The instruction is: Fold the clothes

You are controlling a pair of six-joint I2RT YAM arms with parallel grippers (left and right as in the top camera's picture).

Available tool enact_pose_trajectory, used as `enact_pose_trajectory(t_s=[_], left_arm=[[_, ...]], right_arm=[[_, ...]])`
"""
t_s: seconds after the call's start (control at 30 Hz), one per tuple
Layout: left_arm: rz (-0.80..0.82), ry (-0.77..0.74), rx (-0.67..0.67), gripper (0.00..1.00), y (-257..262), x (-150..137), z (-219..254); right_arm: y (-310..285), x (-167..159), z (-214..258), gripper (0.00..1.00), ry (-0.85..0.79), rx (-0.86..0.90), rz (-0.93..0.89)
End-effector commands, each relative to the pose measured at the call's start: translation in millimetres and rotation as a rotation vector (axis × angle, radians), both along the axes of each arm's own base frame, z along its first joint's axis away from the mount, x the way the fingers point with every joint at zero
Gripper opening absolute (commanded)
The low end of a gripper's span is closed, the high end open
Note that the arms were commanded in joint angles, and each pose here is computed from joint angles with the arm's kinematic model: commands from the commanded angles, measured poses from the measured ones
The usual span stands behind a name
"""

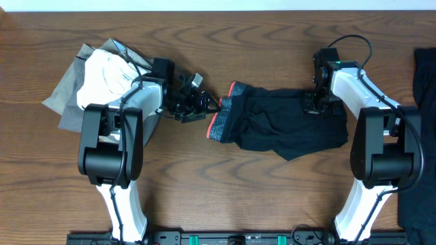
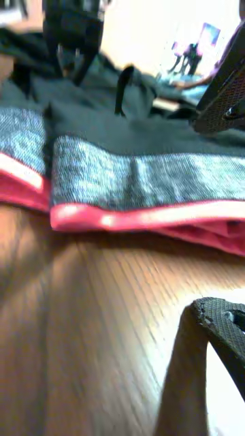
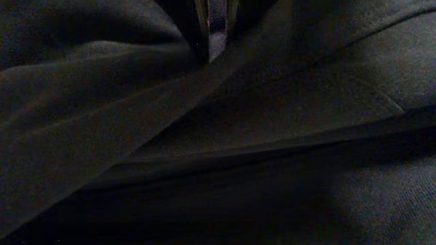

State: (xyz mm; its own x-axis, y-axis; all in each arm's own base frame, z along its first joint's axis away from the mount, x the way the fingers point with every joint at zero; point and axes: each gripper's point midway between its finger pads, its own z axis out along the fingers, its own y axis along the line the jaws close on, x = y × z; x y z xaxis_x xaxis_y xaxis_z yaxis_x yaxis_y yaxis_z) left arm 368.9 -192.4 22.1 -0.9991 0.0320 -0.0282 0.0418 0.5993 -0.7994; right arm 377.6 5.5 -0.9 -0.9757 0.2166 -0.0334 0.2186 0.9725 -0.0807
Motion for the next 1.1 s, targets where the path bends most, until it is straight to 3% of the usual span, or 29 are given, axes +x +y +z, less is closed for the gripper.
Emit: enact_pose_trajectory(t_s=[0.0, 0.13, 0.23, 0.6, 0.87, 1.07], left_arm=[[-0.071, 0.154, 0.122, 0.80, -8, -44, -73], [-0.116, 0.194, 0.135, 0.80, -30, -60, -91], [-0.107, 0.224, 0.163, 0.71, -35, -65, -100], [-0.033, 0.233, 0.205, 0.08, -9, -52, -91], [0.093, 0.088, 0.303, 0.06, 37, -17, -25], [0.139, -0.006, 0.446, 0.06, 62, -15, 15]], right_arm=[[9, -9, -15, 0.09, 0.047, 0.022, 0.026], [9, -10, -15, 0.09, 0.051, 0.022, 0.027], [9, -10, -15, 0.09, 0.054, 0.021, 0.026], [9, -10, -15, 0.09, 0.053, 0.021, 0.026], [9, -10, -15, 0.09, 0.053, 0.021, 0.026], [9, -10, -15, 0.09, 0.054, 0.022, 0.026]])
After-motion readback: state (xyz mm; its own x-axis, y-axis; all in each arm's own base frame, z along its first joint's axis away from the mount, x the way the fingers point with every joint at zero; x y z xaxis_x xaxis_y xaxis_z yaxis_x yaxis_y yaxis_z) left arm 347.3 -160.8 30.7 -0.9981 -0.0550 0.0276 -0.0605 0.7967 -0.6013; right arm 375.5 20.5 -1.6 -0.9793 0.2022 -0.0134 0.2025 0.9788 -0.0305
